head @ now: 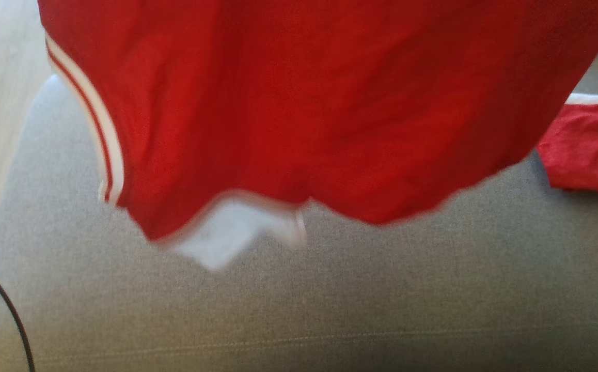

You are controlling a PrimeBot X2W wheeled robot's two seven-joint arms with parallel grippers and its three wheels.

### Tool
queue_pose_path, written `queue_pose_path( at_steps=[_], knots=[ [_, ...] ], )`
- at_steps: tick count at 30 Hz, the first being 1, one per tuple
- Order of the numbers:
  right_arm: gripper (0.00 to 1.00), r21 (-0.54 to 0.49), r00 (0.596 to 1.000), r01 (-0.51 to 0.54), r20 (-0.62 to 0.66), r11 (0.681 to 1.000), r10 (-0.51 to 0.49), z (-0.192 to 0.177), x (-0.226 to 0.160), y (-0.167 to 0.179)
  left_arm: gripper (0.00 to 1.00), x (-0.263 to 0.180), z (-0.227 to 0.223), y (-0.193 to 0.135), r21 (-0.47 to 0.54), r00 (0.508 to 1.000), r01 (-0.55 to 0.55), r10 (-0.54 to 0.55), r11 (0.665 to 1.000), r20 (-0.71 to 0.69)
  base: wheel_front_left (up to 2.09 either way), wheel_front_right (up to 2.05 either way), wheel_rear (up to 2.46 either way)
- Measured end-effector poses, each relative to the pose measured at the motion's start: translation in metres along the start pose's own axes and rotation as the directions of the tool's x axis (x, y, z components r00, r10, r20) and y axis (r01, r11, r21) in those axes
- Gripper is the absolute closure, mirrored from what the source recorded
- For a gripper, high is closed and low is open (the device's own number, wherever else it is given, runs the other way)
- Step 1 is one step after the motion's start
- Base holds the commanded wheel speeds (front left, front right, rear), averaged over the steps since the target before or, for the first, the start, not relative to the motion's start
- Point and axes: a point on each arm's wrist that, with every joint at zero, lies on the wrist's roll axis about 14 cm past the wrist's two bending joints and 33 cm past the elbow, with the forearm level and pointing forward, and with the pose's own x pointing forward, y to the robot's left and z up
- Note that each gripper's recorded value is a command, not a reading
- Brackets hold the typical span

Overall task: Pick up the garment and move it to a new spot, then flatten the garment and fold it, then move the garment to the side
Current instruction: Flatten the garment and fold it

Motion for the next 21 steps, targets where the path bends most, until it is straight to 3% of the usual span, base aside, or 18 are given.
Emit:
queue_pose_path(
  at_steps=[7, 15, 19, 21],
  knots=[
    [1.00, -0.030, 0.992, -0.006, -0.128, 1.000, 0.003, -0.046, 0.044, 0.001, 1.00, 0.018, -0.075, 0.015, 0.027, 0.979, 0.012, -0.006, 1.000, -0.203, 0.00, 0.00, 0.00],
    [1.00, -0.052, 0.977, -0.014, -0.214, 0.999, 0.002, -0.123, 0.092, 0.002, 1.00, 0.043, -0.140, 0.061, 0.080, 0.961, -0.067, 0.086, 0.995, -0.262, 0.00, 0.00, 0.00],
    [1.00, -0.076, 0.987, -0.017, -0.158, 0.997, 0.005, -0.147, 0.118, -0.003, 1.00, 0.059, -0.172, 0.079, 0.102, 0.959, -0.108, 0.131, 0.989, -0.251, 0.00, 0.00, 0.00],
    [1.00, -0.141, 0.996, -0.044, -0.089, 0.989, 0.031, -0.149, 0.131, -0.001, 1.00, 0.069, -0.180, 0.084, 0.105, 0.966, -0.124, 0.144, 0.987, -0.214, 0.00, 0.00, 0.00]
  ],
)
